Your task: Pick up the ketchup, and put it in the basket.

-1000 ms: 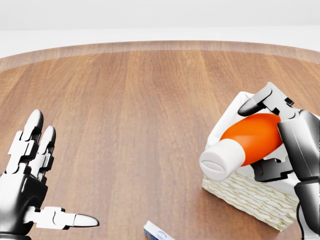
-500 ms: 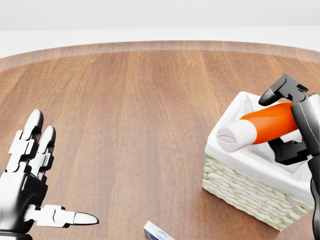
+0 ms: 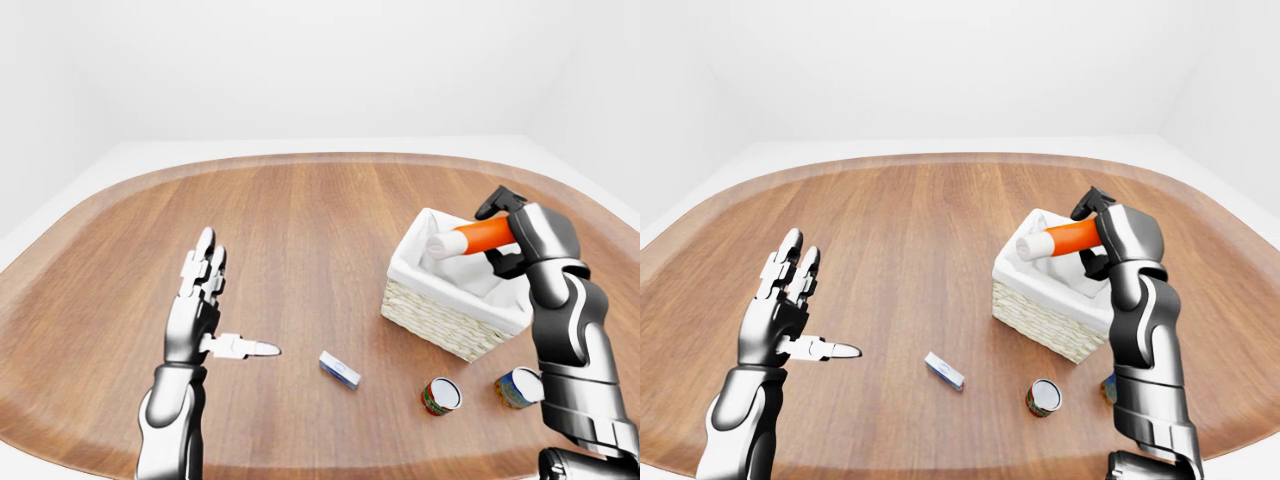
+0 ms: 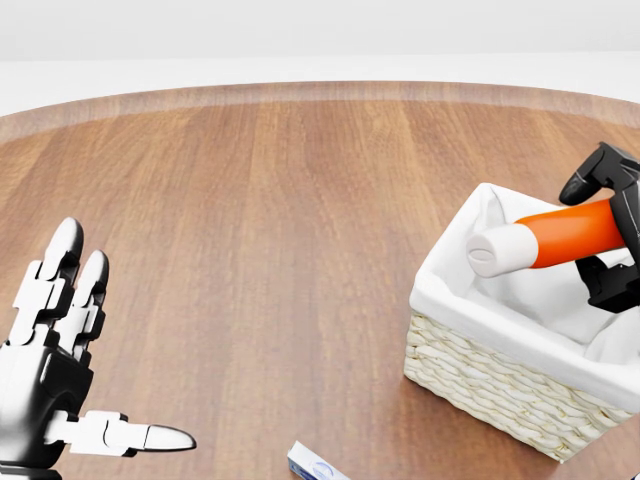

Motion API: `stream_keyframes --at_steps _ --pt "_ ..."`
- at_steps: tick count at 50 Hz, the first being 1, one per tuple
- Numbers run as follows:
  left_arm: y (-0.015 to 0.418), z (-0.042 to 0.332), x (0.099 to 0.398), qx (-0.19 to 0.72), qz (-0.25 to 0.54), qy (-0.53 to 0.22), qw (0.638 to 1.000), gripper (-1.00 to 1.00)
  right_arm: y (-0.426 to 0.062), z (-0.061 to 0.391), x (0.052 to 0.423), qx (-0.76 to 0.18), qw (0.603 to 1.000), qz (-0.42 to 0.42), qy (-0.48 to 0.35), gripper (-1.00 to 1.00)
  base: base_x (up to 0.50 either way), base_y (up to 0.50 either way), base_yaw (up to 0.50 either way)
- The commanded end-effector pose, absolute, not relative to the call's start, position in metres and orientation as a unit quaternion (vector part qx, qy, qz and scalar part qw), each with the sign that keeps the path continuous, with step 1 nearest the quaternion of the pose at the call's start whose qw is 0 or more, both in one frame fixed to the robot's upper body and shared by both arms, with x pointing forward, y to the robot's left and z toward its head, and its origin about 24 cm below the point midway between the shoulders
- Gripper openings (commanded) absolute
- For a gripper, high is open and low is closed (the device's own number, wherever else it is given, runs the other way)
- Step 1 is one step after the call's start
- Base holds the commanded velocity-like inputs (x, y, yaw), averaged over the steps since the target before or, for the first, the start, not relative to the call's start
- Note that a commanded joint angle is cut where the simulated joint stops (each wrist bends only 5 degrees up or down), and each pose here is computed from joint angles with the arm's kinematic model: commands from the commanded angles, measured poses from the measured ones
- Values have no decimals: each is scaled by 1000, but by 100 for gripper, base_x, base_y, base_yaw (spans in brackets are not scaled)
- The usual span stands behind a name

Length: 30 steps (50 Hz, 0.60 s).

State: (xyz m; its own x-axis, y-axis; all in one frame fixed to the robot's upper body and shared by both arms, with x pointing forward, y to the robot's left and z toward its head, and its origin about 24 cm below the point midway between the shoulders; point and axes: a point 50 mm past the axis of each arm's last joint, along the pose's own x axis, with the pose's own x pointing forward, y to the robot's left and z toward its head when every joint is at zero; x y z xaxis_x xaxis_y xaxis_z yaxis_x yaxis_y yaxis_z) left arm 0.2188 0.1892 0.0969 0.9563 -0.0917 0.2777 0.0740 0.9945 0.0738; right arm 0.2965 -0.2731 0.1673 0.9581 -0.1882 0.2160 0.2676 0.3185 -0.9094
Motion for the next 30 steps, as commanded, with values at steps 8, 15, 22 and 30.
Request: stream_keyframes --at_steps 8,15,22,30 --pt "188 100 217 32 -43 -148 988 100 -293 162 314 -609 773 -178 0 -100 0 0 0" --pt "188 102 216 31 -44 -152 987 100 -299 156 321 -614 767 -187 14 -100 0 0 0" --pt "189 103 215 30 -45 -155 986 100 -305 148 332 -612 765 -196 31 -100 0 0 0" --pt "188 104 214 30 -45 -158 986 100 -309 137 339 -610 765 -201 49 -100 0 0 0"
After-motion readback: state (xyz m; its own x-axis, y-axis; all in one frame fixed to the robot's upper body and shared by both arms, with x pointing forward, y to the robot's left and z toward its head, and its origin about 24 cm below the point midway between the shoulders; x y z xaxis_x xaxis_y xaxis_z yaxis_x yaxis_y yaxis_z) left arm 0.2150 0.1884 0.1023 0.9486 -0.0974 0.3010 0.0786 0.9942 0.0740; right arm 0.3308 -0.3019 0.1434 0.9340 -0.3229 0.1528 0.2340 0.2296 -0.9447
